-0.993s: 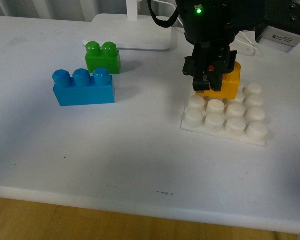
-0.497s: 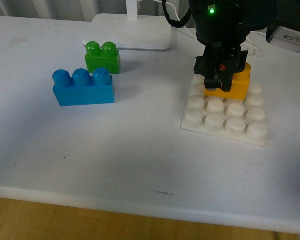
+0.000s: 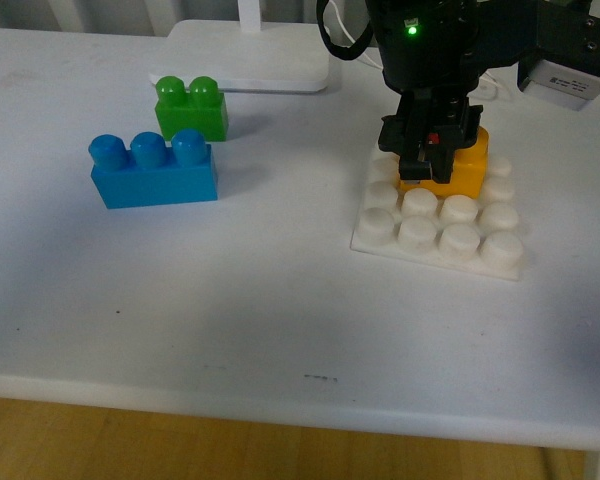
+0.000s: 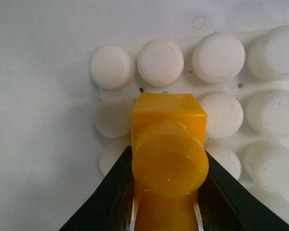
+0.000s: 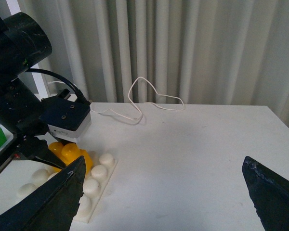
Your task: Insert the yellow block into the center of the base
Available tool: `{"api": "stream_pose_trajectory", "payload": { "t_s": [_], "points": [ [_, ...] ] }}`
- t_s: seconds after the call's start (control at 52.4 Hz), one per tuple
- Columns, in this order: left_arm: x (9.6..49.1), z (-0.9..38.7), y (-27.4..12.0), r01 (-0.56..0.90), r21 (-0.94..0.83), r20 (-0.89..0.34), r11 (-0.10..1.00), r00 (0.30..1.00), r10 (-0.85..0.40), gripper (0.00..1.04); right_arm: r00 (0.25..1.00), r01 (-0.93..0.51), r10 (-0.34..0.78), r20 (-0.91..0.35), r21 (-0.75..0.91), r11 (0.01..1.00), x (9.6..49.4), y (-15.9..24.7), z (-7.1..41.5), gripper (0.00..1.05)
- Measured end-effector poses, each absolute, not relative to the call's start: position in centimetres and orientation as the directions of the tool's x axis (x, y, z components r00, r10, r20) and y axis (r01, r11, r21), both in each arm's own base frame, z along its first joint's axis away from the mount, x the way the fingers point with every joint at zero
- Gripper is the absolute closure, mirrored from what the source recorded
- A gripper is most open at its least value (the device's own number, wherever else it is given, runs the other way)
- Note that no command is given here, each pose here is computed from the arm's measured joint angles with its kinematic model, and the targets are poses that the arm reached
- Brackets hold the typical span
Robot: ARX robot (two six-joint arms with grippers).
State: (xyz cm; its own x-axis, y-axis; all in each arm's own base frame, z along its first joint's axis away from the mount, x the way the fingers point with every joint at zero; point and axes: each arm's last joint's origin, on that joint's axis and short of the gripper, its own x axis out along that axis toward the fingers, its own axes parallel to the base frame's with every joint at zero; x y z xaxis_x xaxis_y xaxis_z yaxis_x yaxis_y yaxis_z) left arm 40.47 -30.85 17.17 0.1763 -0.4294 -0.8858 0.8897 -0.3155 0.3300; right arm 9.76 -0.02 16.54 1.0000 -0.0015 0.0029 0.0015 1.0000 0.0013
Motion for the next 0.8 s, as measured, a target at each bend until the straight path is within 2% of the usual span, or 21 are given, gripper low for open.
{"api": "stream_pose_trajectory", "payload": {
  "t_s": [0.267,0.573,0.802],
  "points": [
    [40.3,15.7,-31.0,0.885,0.345,-0.879,-0.314,0.186,-0.44,0.73,1.0,0.002,-0.002,0.003,0.001,1.0,9.8,0.0,16.5,0.09],
    [40.2,16.4,-30.9,0.881,0.36,-0.875,-0.308,0.204,-0.44,0.73,1.0,0.002,-0.002,0.003,0.001,1.0,9.8,0.0,16.5,0.09],
    [39.8,17.3,-30.5,0.876,0.382,-0.871,-0.295,0.234,-0.433,0.43,1.0,0.002,-0.002,0.003,0.001,1.0,9.8,0.0,16.5,0.09]
  ]
}}
